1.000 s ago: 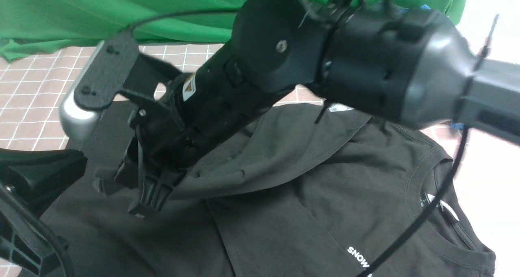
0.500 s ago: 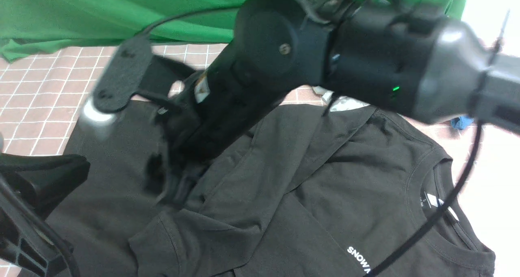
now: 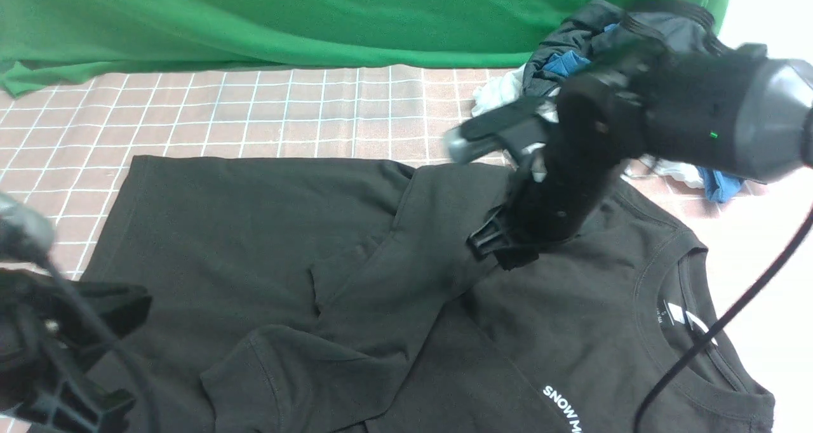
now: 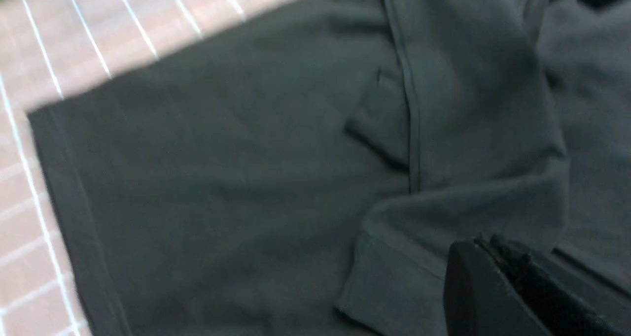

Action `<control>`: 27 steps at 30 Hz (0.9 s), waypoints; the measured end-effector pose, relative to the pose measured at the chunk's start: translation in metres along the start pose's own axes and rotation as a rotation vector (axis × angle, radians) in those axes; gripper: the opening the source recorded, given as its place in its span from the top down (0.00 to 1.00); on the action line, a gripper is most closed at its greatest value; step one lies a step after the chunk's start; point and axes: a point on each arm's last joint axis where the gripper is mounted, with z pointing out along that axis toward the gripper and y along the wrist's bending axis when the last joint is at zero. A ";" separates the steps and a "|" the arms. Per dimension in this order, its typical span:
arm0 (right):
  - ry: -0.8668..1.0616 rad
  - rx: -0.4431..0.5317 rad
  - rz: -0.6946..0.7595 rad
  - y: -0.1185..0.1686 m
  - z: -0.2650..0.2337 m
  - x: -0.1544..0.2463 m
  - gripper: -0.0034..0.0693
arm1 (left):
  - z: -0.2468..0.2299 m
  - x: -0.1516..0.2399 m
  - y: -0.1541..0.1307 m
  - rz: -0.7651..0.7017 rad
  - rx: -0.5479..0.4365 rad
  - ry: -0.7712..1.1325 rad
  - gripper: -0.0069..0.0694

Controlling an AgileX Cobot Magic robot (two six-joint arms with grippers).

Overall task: Fold a long-sleeved shirt over a pink coffee tablecloth.
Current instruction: 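Grasp the near edge of the shirt at its hem and shoulder corners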

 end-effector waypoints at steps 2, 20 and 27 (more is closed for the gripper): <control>-0.044 -0.045 0.095 -0.010 0.005 -0.003 0.25 | 0.006 -0.001 0.001 -0.004 0.003 0.017 0.89; -0.087 -0.149 0.286 -0.019 0.056 -0.010 0.29 | 0.019 -0.007 0.002 -0.023 0.013 0.019 0.89; -0.078 -0.151 0.261 -0.019 0.056 -0.009 0.64 | 0.019 -0.007 0.003 -0.022 0.012 0.016 0.89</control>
